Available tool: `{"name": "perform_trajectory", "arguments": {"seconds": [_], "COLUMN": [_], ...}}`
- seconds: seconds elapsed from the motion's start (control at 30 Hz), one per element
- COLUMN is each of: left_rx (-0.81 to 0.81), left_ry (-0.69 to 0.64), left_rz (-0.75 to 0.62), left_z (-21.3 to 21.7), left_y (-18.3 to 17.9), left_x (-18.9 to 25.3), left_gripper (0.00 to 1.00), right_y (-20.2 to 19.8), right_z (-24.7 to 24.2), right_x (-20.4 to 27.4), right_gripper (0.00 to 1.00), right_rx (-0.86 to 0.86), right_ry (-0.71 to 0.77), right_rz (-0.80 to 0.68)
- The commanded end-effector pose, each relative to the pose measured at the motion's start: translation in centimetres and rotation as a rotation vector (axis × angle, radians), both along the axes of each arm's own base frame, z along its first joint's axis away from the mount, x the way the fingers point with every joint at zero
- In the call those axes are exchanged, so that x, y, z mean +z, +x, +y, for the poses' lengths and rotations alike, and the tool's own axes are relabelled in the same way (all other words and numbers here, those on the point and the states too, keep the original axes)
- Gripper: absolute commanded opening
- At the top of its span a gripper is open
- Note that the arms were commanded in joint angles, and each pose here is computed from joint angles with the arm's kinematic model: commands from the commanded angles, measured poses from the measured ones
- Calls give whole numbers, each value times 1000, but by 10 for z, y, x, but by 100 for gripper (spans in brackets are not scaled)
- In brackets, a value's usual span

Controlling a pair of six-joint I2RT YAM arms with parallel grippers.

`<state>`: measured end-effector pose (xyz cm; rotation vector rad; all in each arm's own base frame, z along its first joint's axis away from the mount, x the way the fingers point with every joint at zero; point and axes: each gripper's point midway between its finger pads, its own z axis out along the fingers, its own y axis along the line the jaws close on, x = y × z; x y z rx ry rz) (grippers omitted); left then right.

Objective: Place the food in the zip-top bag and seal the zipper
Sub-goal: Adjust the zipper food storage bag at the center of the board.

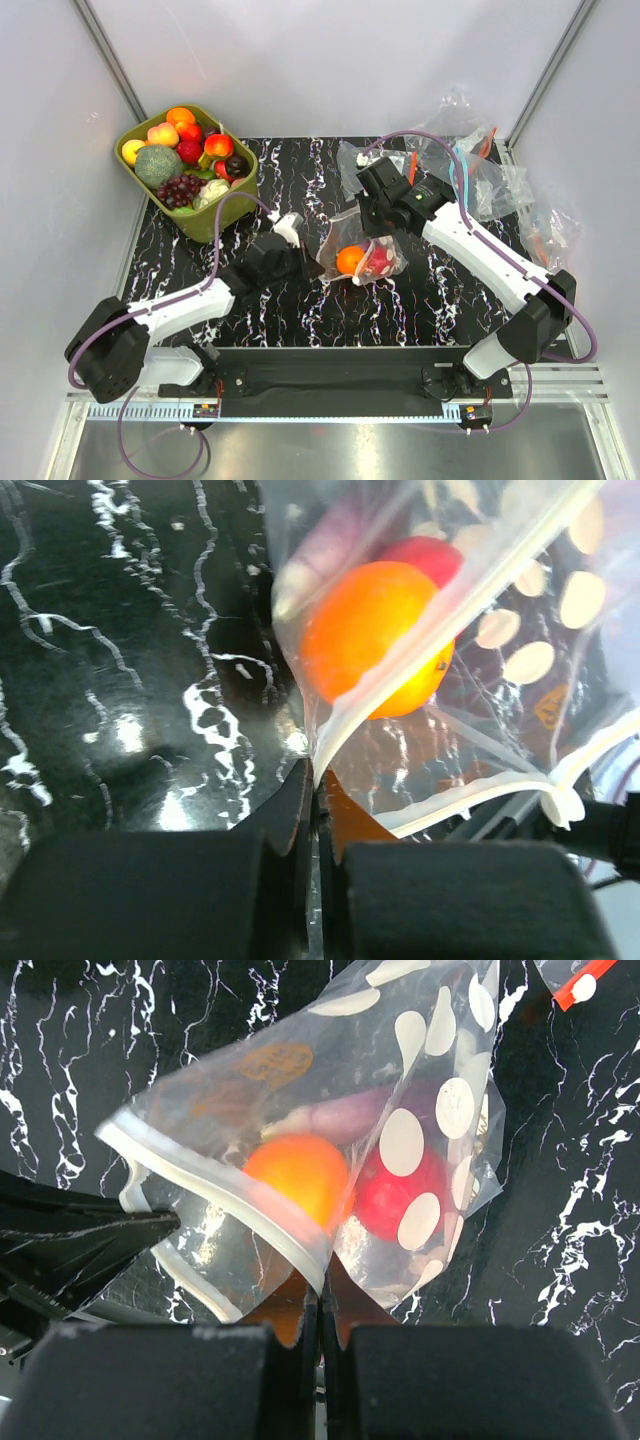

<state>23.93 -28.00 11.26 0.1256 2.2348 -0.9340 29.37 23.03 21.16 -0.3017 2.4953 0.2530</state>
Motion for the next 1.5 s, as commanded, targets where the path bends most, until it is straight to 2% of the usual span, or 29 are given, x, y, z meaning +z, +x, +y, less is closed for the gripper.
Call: {"name": "perform_trajectory", "arguments": {"seconds": [0.0,0.13,0.2,0.33,0.43,0.5,0.67,0.7,0.97,1.07,1.2,1.3,1.4,1.43,1.47], "left_rx": [-79,-143,-154,-162,-163,-159,-146,-128,-129,-146,-222,-207,-182,-176,-169], "left_ry": [-164,-253,-316,-402,-412,-356,-248,-186,-78,-70,-120,-102,-77,-68,-52], "left_rz": [-89,-116,-140,-135,-96,-83,-71,-52,-74,-54,-30,-32,-64,-72,-83], "left_z": [-26,-33,-32,-24,-18,-17,-8,-1,11,8,-7,-5,3,5,9], "left_y": [3,-8,-7,13,33,42,44,44,43,44,40,41,41,41,41], "left_x": [66,117,149,179,178,169,155,144,143,136,127,114,112,112,112], "left_gripper": [0,0,0,0,0,0,0,0,3,7,10,18,34,46,62], "right_y": [-2,-4,-6,-12,-13,-14,-13,-13,-1,1,6,11,14,15,17], "right_z": [0,-6,-4,4,0,-4,-19,-20,-18,-25,-43,-42,-41,-41,-39], "right_x": [11,-3,-5,0,3,8,30,35,34,43,53,57,65,67,67], "right_gripper": [0,0,0,0,0,0,0,0,0,0,0,0,0,0,0], "right_rx": [24,30,43,68,61,56,13,14,-13,-38,-109,-125,-138,-140,-136], "right_ry": [18,-64,-57,-3,-11,-18,-41,-38,-50,-58,-121,-113,-89,-84,-77], "right_rz": [-28,39,48,59,60,45,-18,-26,-54,-86,-117,-135,-167,-172,-176]}}
